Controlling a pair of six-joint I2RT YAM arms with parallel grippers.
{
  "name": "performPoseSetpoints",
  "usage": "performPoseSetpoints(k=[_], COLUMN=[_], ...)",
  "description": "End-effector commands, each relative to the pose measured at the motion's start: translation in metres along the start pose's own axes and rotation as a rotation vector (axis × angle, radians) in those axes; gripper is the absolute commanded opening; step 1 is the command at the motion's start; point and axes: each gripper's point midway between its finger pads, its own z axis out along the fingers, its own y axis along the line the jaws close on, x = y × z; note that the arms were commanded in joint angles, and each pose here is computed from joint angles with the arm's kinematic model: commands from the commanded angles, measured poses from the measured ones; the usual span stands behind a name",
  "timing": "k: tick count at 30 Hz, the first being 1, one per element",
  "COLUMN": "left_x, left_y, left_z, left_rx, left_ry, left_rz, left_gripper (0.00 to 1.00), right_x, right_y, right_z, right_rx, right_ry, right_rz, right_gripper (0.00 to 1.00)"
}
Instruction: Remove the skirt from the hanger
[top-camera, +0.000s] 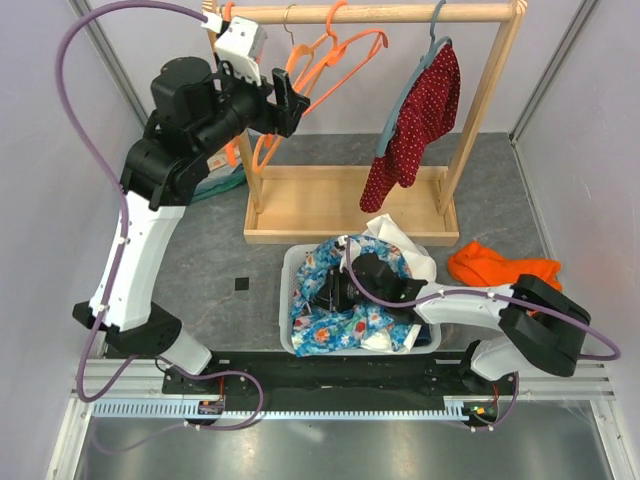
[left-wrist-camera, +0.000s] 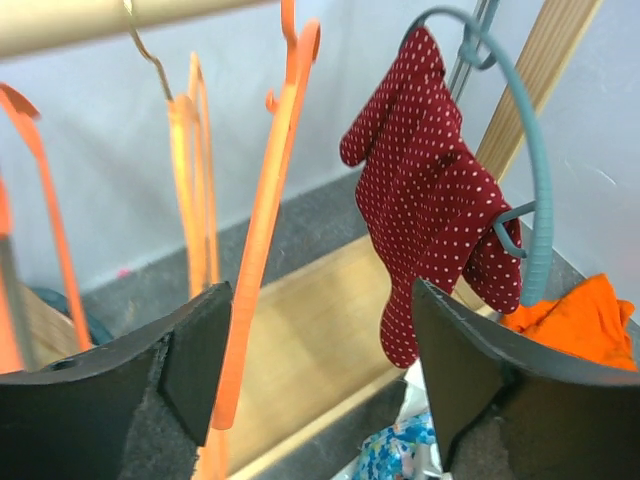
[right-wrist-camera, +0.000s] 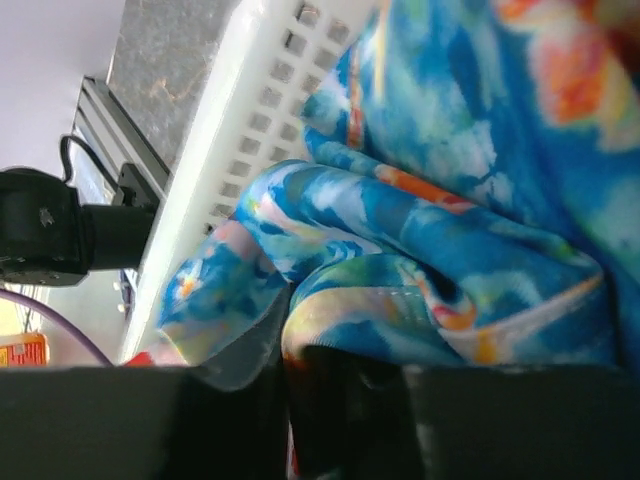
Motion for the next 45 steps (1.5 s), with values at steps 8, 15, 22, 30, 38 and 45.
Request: performPoseSetpoints(k=[8, 15, 22, 30, 38, 45], left_x=[-0.039, -0.042, -0.037, -0.030, -0.025, -0.020], left_y=[-0.005, -0.006, -0.026, -0.038, -0.035, -0.034], left_z=[-0.049, -0.064, -0.052, -0.021, -0.033, -0.044], left_rx=[0.037, 0.040, 0.136, 0.155, 0.145, 0.146], left_ry=[-0.149, -0.163, -0.146, -0.120, -0.116, -0.112], left_rz=[0.170, 0.177, 0.092, 0.056, 0.078, 0.111], left_gripper=[0.93, 0.94, 0.96, 0.97, 0.98, 0.98], right_x=[-0.116, -0.158, -0.210, -0.320, -0.390, -0.421], right_y=[0.097, 0.134, 0.169, 0.158, 0.165, 0.154], right_z=[-0.049, -0.104, -0.177, -0.323, -0.358, -0.324], right_rx=[0.004, 0.041, 0.077, 0.450, 0.729, 0.745], right_ry=[-0.118, -0.148, -0.306, -0.906, -1.087, -1.096], right_rz=[-0.203, -0.325, -0.422, -0.326, -0.344, -0.309], right_gripper=[0.77, 0.88, 0.91, 0.87, 0.89, 0.86])
